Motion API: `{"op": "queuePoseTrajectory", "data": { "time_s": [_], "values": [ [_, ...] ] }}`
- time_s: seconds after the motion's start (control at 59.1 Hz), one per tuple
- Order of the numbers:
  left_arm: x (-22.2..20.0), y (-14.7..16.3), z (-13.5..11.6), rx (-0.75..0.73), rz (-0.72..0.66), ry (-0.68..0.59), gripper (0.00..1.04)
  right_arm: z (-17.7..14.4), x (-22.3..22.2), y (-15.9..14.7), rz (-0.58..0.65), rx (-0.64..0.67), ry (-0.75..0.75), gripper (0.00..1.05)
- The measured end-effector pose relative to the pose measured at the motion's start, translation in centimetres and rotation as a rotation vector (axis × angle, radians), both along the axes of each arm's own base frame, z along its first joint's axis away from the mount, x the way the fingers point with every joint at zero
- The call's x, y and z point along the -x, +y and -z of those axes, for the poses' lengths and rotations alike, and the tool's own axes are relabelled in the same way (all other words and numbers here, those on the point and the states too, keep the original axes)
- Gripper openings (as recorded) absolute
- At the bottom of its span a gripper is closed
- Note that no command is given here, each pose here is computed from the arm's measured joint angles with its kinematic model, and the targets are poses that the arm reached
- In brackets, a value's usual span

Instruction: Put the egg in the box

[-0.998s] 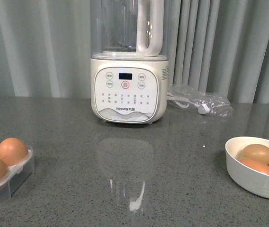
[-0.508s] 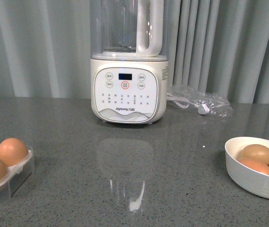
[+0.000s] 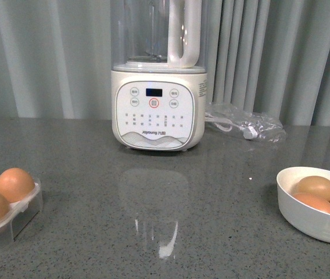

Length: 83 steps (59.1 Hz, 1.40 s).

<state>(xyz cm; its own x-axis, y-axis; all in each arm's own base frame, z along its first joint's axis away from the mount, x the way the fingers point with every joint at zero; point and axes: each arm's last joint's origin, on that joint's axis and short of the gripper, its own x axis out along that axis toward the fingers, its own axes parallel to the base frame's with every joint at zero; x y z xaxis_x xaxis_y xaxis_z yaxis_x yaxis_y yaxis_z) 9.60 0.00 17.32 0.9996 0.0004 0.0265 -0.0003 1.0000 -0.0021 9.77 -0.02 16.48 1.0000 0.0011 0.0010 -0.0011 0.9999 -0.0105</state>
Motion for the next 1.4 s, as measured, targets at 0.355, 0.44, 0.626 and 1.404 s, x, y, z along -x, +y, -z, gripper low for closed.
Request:
{"op": "queuePoseTrajectory", "data": {
  "time_s": [0.355, 0.44, 0.626, 1.404],
  "values": [
    [0.0, 0.0, 0.0, 0.000, 0.000, 0.000, 0.98, 0.0, 0.0, 0.0, 0.000, -0.001, 0.000, 0.97],
    [0.0, 0.0, 0.0, 0.000, 0.000, 0.000, 0.98, 0.0, 0.0, 0.0, 0.000, -0.001, 0.000, 0.98],
    [0.0, 0.0, 0.0, 0.000, 0.000, 0.000, 0.98, 0.0, 0.0, 0.0, 0.000, -0.001, 0.000, 0.98],
    [-6.4, 6.6, -5.4, 0.051, -0.248, 0.154, 0.98, 0.0, 0.0, 0.0, 0.000, -0.001, 0.000, 0.98]
  ]
}}
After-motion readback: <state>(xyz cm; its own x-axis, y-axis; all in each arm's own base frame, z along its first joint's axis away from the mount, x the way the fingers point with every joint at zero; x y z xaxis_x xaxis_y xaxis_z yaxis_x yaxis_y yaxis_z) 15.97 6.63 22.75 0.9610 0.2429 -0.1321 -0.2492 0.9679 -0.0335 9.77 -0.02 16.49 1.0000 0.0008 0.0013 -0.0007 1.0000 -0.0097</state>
